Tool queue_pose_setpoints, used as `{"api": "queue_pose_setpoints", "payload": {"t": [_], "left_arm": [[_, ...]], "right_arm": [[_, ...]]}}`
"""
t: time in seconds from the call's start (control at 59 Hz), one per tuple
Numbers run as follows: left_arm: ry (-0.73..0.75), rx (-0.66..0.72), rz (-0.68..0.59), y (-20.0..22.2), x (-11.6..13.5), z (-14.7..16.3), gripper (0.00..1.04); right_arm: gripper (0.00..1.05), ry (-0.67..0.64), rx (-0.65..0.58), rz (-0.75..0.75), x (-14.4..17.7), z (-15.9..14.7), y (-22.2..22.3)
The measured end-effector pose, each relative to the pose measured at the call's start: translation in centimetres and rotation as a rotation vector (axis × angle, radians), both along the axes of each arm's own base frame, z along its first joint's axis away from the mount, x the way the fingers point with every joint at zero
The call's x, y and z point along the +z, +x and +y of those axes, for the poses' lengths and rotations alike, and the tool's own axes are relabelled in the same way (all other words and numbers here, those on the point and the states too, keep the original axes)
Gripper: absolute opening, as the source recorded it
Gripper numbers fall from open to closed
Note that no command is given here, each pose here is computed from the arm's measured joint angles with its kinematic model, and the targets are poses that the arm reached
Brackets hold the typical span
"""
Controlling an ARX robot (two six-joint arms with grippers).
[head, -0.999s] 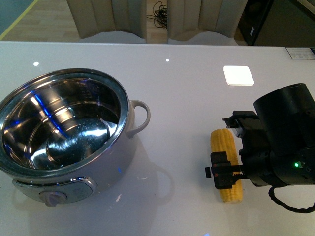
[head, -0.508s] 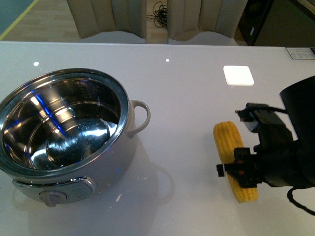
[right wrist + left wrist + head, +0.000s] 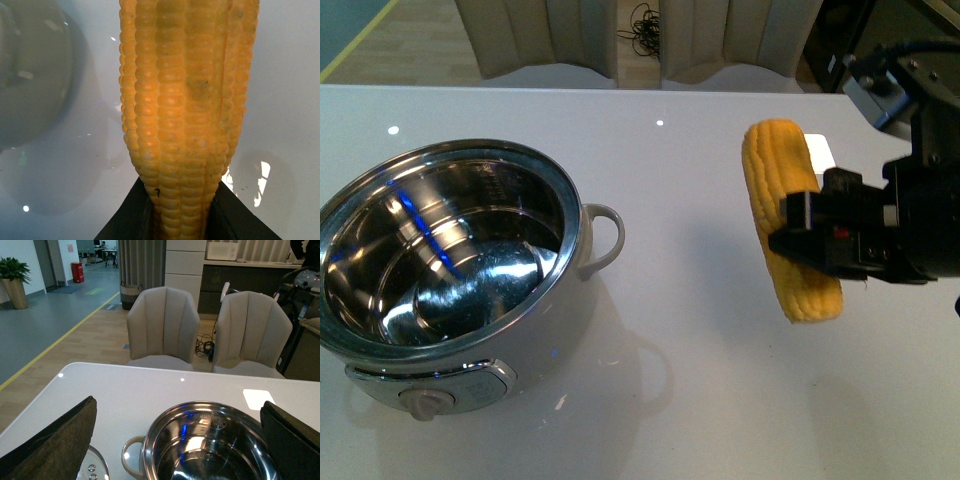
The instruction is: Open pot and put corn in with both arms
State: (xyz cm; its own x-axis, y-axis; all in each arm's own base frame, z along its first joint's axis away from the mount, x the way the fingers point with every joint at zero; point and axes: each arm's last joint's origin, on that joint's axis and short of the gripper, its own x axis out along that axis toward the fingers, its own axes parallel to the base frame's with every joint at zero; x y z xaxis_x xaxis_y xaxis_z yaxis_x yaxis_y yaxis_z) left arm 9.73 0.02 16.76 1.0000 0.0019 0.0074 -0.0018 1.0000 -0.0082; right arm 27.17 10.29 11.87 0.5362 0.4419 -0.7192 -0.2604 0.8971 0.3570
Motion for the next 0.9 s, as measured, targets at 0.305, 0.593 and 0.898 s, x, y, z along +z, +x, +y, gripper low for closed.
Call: {"api": "queue_pose_setpoints", "payload": {"t": [0.305,0.593,0.898], "left_arm": [[0.0,0.0,0.0,0.0,0.0,0.0,0.98],[0.0,0.0,0.0,0.0,0.0,0.0,0.98],[0.0,0.0,0.0,0.0,0.0,0.0,0.98]], "right_arm": [[0.15,0.106,0.011,-0.044,4.0,3.8,1.5],[0.18,0.158,0.001,-0.038,5.3,7.3,3.4],[0.18,0.188,0.005,-0.011,5.1,11.5,4.9]]}}
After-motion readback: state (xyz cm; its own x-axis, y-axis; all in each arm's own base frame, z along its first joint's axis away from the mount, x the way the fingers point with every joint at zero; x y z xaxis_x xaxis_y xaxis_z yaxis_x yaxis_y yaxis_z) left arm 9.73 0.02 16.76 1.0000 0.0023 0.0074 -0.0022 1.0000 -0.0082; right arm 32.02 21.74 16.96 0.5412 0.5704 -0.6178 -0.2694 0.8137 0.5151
